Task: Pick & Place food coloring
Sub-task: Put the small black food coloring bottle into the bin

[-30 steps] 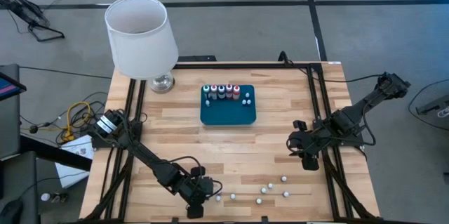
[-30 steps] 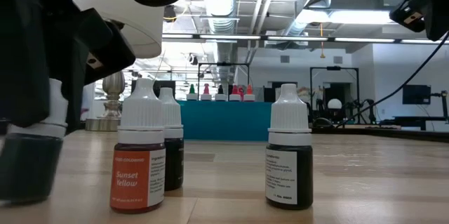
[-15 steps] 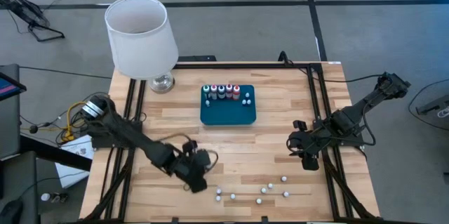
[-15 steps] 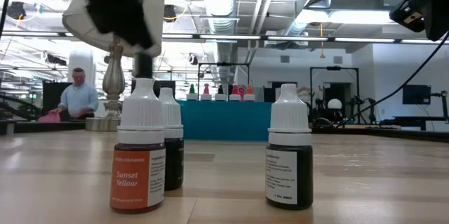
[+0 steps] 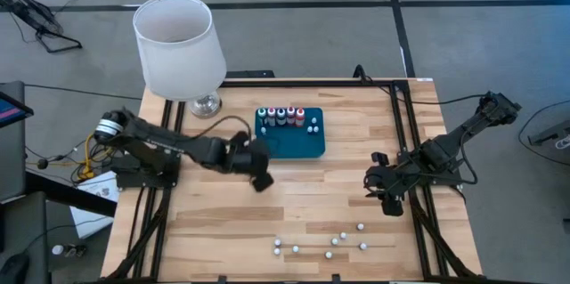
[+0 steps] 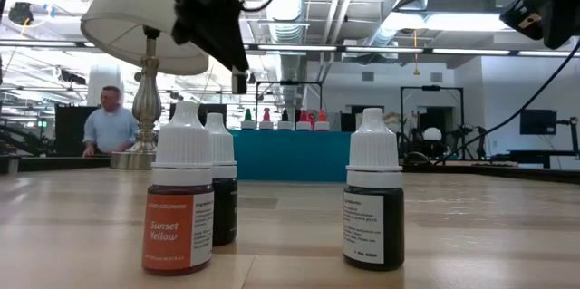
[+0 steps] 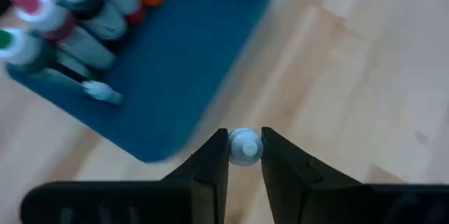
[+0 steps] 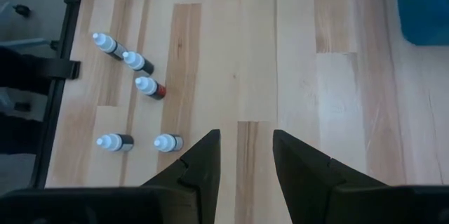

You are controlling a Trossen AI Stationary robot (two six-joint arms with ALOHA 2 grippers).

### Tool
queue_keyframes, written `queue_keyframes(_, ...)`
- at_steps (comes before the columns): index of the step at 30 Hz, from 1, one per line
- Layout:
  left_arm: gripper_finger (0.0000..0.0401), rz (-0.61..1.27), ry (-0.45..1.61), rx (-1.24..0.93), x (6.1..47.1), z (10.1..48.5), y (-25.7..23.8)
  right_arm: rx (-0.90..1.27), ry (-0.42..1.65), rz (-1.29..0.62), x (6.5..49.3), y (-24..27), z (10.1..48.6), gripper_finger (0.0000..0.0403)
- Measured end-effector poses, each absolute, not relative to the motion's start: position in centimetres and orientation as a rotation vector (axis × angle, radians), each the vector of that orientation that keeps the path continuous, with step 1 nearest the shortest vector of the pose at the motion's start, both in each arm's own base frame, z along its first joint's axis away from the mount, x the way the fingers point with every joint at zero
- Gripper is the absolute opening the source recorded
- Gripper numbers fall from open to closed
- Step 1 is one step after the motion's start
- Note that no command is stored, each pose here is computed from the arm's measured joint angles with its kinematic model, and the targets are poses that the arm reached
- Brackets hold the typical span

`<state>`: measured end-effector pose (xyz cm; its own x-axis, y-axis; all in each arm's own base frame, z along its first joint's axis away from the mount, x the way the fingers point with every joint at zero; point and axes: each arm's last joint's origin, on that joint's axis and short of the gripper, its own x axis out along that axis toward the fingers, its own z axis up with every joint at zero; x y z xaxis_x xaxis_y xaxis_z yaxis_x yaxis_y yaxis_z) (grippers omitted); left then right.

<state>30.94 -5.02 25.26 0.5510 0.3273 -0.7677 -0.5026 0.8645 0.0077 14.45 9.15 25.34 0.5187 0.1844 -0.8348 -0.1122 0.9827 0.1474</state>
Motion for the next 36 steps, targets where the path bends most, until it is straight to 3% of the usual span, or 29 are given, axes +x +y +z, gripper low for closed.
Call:
queue_keyframes(14, 0.0062, 0.633, 0.818, -0.239, 32.0, 25.3, 2.8, 0.079, 0.982, 0.123, 14.6, 9.0, 25.4, 0.012)
queue_keyframes(36, 0.0062, 0.517, 0.872, -0.269, 32.8, 19.6, 4.3, 0.033, 0.926, 0.044, 14.8, 8.8, 25.5, 0.012)
